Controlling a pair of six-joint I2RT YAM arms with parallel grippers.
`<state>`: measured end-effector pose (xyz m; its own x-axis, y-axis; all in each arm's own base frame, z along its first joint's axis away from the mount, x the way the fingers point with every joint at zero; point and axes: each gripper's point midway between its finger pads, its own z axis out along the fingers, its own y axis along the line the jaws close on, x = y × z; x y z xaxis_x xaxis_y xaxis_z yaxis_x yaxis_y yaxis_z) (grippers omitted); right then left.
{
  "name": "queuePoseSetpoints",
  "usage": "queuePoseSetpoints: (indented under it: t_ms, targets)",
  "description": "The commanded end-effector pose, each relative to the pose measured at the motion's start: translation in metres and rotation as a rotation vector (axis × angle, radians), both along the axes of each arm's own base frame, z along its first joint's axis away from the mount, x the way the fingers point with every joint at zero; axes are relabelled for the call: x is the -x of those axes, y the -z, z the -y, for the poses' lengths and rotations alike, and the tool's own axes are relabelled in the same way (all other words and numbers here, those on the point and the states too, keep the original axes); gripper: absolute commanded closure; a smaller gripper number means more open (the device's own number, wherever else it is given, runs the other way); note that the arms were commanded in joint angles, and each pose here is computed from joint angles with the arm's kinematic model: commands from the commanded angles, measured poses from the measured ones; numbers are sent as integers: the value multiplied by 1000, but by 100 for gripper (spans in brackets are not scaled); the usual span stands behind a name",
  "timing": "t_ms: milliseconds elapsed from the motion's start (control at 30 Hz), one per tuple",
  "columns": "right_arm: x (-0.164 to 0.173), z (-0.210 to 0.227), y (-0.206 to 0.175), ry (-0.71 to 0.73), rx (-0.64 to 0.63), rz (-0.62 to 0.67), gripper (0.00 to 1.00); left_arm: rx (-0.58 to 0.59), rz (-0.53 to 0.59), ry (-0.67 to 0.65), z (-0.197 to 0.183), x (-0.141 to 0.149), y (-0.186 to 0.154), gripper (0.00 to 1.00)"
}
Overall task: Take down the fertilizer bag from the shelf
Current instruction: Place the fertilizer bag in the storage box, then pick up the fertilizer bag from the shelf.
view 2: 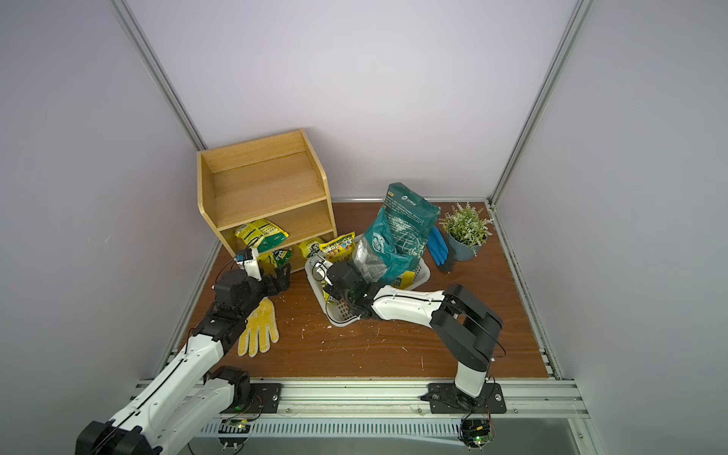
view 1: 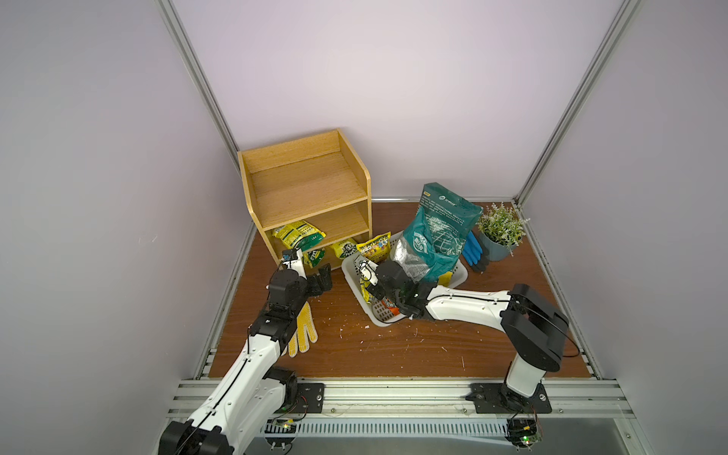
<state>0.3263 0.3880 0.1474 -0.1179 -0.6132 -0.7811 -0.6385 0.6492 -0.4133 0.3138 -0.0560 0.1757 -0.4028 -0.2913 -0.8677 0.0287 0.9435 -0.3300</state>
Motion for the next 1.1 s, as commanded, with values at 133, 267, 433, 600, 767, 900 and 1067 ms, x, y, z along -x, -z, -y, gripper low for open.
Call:
queuePoseSetpoints:
  t_ms: [133, 267, 433, 600, 767, 900, 1067]
  targets:
    - [-6, -3, -61, 31, -132, 62, 75, 127, -115, -59, -4, 18, 24, 0]
    - [0, -19, -110, -37, -307, 86, 35, 239, -73, -102, -7, 32, 27, 0]
    - [6, -54, -141, -136, -505, 17, 33, 356, -1, -206, -22, 45, 37, 0]
    - [6, -95, -154, -215, -695, -102, 34, 345, 6, -232, -28, 49, 45, 0]
    - [-8, -114, -162, -170, -885, -201, 44, 272, -18, -207, -26, 45, 48, 0]
    - [-26, -117, -157, -126, -1024, -304, 53, 268, 4, -201, -26, 42, 44, 0]
    - [-39, -116, -154, -94, -1130, -348, 58, 266, 29, -196, -26, 43, 40, 0]
